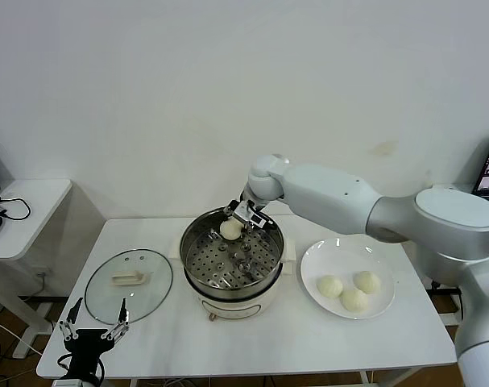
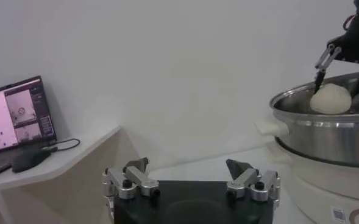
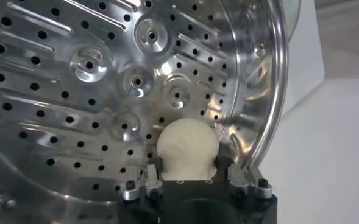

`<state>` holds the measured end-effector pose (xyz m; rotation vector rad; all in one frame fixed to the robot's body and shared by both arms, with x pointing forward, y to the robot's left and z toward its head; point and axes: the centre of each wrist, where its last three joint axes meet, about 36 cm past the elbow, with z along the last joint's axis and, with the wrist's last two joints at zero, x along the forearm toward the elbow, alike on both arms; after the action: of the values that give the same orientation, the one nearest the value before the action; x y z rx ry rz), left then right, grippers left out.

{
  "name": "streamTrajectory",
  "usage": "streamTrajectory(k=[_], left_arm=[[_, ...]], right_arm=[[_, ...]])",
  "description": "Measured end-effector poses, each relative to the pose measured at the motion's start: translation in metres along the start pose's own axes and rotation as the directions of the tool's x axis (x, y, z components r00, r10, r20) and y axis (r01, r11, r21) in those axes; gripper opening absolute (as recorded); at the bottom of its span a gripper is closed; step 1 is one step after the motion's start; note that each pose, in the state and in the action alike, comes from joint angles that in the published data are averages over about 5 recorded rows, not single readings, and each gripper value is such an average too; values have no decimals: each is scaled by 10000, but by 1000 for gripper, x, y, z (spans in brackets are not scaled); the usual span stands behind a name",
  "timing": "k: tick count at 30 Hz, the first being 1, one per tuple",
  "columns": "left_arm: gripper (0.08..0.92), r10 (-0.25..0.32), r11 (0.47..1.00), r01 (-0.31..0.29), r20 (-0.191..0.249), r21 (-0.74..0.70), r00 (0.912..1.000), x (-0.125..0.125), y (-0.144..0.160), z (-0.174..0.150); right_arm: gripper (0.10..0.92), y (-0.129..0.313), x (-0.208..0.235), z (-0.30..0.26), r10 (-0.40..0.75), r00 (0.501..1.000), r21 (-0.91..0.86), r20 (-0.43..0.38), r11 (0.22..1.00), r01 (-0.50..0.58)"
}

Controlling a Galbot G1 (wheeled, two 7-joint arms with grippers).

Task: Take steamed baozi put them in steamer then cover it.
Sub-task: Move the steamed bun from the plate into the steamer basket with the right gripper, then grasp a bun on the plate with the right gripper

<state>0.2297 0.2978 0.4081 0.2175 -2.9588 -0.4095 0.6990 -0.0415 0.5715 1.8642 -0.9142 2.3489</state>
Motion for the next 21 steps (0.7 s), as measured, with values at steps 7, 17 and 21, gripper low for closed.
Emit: streamTrajectory(k=[7, 17, 21], left_arm=[[823, 10, 10000, -10, 4, 37, 10000, 0, -1, 0], [823, 33, 10000, -33, 100, 21, 9999, 1, -1, -5], [823, 79, 10000, -79, 177, 7, 9998, 2, -1, -8]], right_arm=[[717, 1, 3, 4, -138, 9999, 120, 21, 9998, 138], [822, -7, 50, 8, 87, 9999, -1010, 149, 9949, -71], [823, -1, 79, 11, 128, 9999, -1965, -5, 9804, -126]])
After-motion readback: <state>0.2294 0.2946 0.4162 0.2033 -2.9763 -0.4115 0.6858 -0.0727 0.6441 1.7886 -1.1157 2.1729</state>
